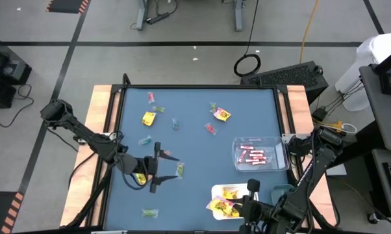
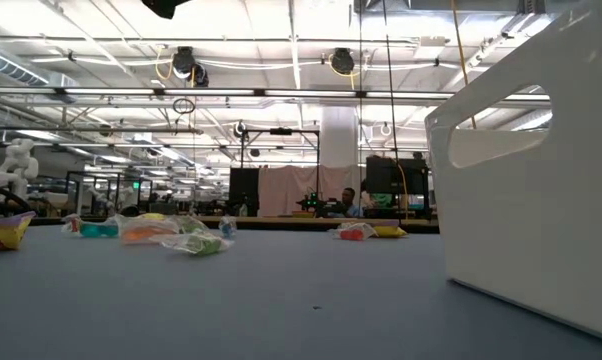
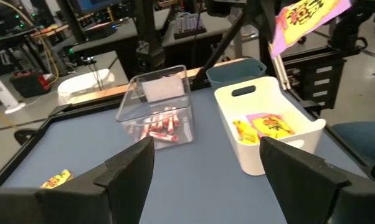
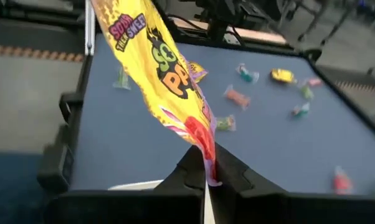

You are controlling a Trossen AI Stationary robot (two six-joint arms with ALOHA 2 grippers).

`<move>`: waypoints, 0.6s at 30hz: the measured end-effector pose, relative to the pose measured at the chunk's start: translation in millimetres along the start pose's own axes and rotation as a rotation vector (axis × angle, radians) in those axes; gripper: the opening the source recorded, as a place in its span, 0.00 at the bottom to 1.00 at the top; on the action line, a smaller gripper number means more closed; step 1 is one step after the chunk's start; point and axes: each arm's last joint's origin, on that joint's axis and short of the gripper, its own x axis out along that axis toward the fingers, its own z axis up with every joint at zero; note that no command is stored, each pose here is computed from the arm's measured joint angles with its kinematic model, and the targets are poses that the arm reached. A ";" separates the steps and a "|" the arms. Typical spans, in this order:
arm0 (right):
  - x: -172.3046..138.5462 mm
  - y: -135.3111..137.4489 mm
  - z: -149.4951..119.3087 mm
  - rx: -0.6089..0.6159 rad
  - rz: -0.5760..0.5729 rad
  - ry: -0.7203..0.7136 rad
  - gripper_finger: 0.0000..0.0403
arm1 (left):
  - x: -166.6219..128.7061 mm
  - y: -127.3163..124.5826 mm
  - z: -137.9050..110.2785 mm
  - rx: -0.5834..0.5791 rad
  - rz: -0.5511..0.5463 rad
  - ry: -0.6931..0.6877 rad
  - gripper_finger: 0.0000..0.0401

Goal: Sort candy
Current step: Put the yellow candy into the white bin

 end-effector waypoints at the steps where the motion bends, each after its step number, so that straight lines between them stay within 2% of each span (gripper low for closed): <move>1: 0.0 0.0 -0.1 0.030 0.000 0.001 0.00 | 0.4 0.9 -0.1 -0.001 0.004 0.001 0.74; 7: 0.0 0.1 -0.1 0.154 0.005 0.006 0.00 | 2.5 5.4 -0.7 -0.036 0.022 0.005 0.74; 10: 0.0 0.4 -1.1 0.134 0.022 0.029 0.00 | 3.1 6.7 -1.1 -0.037 0.027 0.008 0.74; 15: -0.2 0.8 -3.0 0.009 0.059 0.075 0.00 | 3.4 7.1 -1.8 -0.035 0.029 0.015 0.74; 18: -0.3 1.8 -4.3 0.012 0.097 0.115 0.00 | 3.4 7.1 -1.9 -0.052 0.028 0.016 0.74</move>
